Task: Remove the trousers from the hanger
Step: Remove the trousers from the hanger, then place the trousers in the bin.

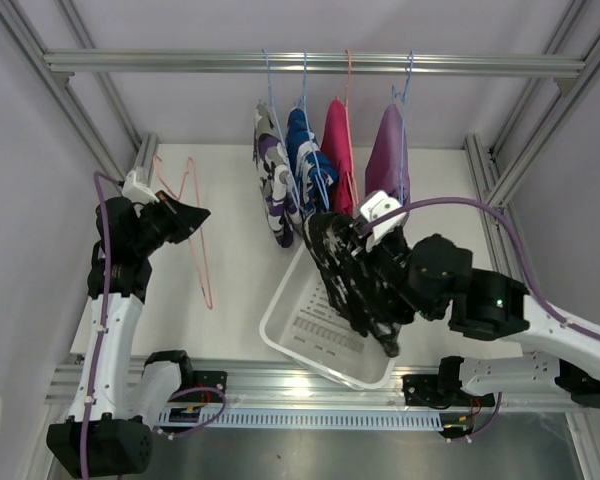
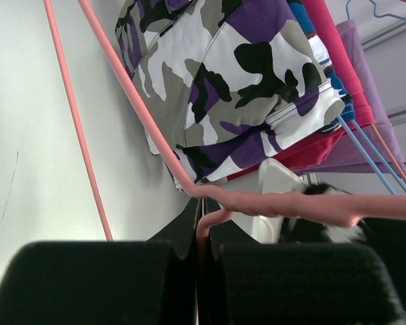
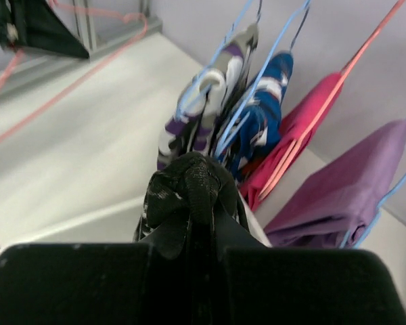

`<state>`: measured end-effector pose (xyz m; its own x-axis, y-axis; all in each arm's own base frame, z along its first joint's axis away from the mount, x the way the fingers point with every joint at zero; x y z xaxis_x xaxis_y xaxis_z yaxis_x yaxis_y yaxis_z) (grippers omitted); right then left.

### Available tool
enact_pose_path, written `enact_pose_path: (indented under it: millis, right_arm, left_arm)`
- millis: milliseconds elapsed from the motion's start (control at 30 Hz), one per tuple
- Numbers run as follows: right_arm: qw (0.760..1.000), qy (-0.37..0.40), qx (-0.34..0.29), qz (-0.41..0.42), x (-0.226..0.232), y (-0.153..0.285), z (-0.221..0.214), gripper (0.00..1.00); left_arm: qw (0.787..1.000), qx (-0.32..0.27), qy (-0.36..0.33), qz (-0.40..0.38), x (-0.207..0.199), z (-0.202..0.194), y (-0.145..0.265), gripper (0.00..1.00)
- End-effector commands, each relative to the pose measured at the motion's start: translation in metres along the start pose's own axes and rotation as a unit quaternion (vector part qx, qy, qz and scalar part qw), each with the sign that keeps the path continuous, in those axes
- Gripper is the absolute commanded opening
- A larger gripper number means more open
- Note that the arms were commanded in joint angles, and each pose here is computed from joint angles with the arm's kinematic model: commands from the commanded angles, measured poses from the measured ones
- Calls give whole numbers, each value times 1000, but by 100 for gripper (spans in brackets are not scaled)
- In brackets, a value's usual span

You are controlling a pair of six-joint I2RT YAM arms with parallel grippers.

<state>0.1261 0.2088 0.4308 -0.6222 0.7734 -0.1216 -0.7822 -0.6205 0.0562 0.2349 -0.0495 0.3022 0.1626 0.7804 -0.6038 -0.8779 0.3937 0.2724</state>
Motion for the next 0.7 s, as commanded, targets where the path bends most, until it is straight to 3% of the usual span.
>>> enact_pose_path:
  millis: [0,133,233,300,333,467,667]
  right_arm:
    - [994,-84,-63,-17,-4,2,13,0]
    - [995,-95,-37,-4,7,-4,-16,2]
    - [995,-97,-29,5,10,-4,-22,43]
    - [994,-104,-39,5,7,-1,-14,45]
    - [994,-105,-41,5,6,1,-11,59]
    - [992,-111,-56,6,0,7,5,64]
    - [992,-111,-54,29,8,3,6,60]
  left_arm:
    - [1000,-19,-22,-9,-3,9,1,1]
    - [1000,-17,-21,-11,-3,9,0,1]
    - [1000,-15,-21,-14,-3,8,0,1]
    - [1000,-14,-20,-17,-4,8,0,0]
    - [1000,-13,-20,-18,-4,7,0,0]
    - [1000,-13,-19,-22,-4,8,0,0]
    - [999,-10,-18,-25,-5,7,-1,1]
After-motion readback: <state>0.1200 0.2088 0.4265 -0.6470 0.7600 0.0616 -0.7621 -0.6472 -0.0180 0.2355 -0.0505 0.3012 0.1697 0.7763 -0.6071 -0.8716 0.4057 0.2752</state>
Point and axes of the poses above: each gripper's point midway between its finger pads, its own y axis back along the fingers, its own x axis along the line the jaws close on, z = x × y, the point moved 7 cm from there along y, back along the fingers, and after that the axes turned 6 degrees about -y, right-handed, at the moved point
